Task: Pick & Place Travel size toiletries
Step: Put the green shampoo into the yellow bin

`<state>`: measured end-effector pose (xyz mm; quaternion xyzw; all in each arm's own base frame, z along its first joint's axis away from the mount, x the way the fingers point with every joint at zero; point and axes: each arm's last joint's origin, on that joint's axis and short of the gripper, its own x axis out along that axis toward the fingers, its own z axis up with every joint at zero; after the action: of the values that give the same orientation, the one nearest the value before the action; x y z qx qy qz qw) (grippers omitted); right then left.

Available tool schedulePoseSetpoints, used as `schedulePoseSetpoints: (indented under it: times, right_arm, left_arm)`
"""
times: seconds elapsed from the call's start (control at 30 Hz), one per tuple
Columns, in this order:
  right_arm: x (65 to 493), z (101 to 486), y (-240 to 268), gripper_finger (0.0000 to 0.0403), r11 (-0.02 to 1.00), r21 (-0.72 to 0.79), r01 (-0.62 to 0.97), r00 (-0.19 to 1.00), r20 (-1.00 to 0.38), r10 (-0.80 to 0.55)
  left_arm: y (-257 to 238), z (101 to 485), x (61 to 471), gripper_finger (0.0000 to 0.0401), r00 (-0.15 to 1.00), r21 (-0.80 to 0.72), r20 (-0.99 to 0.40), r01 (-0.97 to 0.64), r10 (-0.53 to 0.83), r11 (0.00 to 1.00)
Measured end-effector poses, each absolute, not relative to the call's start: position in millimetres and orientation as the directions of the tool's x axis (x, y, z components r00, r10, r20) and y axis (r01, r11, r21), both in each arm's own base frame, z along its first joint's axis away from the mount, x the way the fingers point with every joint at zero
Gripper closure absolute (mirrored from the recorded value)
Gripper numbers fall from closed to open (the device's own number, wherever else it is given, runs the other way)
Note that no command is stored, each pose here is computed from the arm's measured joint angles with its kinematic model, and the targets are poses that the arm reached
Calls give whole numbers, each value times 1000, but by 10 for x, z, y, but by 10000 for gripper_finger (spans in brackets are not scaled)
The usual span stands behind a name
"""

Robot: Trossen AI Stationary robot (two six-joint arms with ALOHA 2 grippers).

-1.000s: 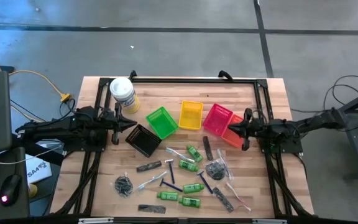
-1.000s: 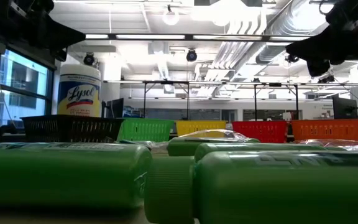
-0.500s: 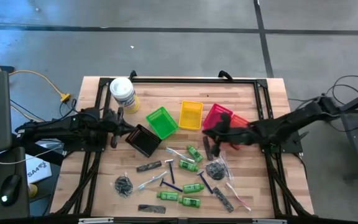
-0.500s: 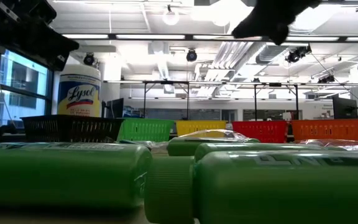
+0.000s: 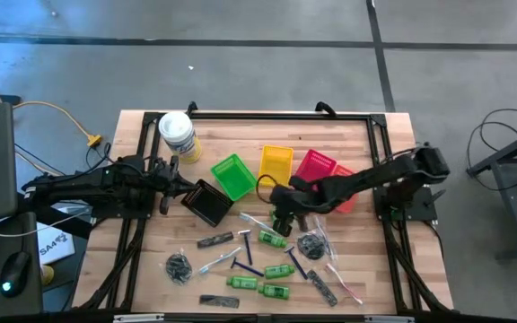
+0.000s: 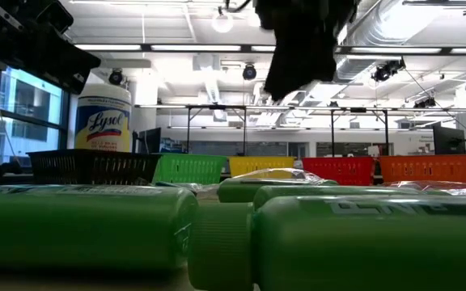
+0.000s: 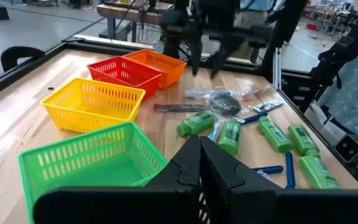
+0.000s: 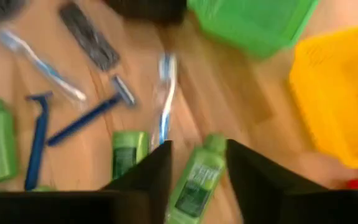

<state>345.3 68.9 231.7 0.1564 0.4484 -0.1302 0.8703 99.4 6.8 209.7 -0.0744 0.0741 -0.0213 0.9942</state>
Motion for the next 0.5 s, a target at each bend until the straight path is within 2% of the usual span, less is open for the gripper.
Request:
schedulePoseSetpoints:
  times: [0.1, 0.2, 0.5]
  right_arm:
    - [3508, 2172, 648, 200, 883, 172, 437, 521, -849, -92]
    - [3534, 2061, 579, 167, 833, 184, 522, 473, -875, -103]
    - [3588, 1835, 498, 156, 786, 180, 592, 392, -916, -85]
  left_arm:
    - [68, 2094, 994, 401, 988, -146, -147, 32, -53, 989]
    - [68, 2093, 993, 401, 988, -127, -148, 34, -53, 991]
    - [68, 2093, 993, 401, 988, -126, -148, 34, -53, 991]
